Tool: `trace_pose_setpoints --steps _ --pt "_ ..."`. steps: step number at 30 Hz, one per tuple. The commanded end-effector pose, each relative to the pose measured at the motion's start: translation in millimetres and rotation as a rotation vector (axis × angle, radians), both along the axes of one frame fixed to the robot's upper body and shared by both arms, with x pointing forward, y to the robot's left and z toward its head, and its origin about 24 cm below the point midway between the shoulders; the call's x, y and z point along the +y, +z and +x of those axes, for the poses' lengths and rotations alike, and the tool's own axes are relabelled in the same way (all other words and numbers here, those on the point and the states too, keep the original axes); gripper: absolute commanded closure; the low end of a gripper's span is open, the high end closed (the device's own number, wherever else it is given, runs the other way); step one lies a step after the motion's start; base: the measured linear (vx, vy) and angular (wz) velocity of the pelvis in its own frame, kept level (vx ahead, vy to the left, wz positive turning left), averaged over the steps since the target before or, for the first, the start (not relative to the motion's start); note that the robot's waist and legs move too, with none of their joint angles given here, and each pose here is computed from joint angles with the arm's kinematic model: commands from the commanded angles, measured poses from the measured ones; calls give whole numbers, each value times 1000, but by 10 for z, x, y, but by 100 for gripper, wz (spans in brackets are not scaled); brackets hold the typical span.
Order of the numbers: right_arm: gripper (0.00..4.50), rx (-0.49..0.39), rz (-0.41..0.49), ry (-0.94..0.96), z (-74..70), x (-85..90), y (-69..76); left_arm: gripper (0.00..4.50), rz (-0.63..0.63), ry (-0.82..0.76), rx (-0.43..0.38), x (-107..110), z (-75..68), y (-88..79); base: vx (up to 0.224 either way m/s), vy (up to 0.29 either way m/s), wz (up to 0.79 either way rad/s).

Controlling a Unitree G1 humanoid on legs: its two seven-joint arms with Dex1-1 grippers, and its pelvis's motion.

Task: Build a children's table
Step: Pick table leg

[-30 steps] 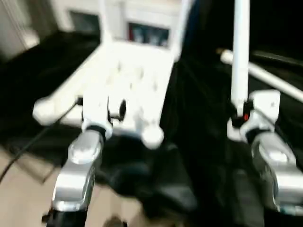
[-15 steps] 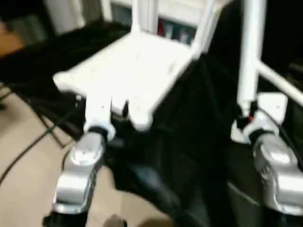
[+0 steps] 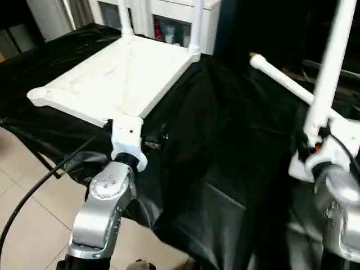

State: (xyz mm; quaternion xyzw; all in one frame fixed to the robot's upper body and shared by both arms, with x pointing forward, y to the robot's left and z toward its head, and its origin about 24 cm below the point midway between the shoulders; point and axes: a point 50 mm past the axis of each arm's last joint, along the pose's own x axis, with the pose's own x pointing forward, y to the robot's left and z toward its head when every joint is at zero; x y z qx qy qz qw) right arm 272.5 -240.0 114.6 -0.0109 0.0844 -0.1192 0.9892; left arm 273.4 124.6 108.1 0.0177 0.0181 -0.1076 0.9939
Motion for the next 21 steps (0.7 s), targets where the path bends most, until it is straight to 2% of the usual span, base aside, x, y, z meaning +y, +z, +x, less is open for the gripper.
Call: trace_pose_setpoints --steps 1,2,6,9,11,12,18,21 --pt "262 41 -63 10 61 -106 16 0 10 21 1 51 13 8 0 0 0" --pt "262 89 -130 21 102 -200 9 0 11 23 3 59 15 4 -66 18 -1" --pt "262 188 -255 51 165 -420 -14 0 8 -9 11 44 9 4 -7 -14 15" --pt "262 314 -372 28 201 -859 2 0 18 -141 21 -42 -72 6 34 37 -5" --pt "262 375 -432 11 201 -1073 21 0 35 -198 23 -75 -117 0 18 55 9" --pt "262 425 -493 -10 199 -1255 67 0 33 -221 35 -87 -140 -16 19 58 8" --pt "262 492 -614 -56 202 -1576 205 0 38 -254 39 -116 -145 -15 4 10 1" --pt "262 528 -657 -62 212 -1698 245 0 40 -360 31 -203 -218 25 0 0 0"
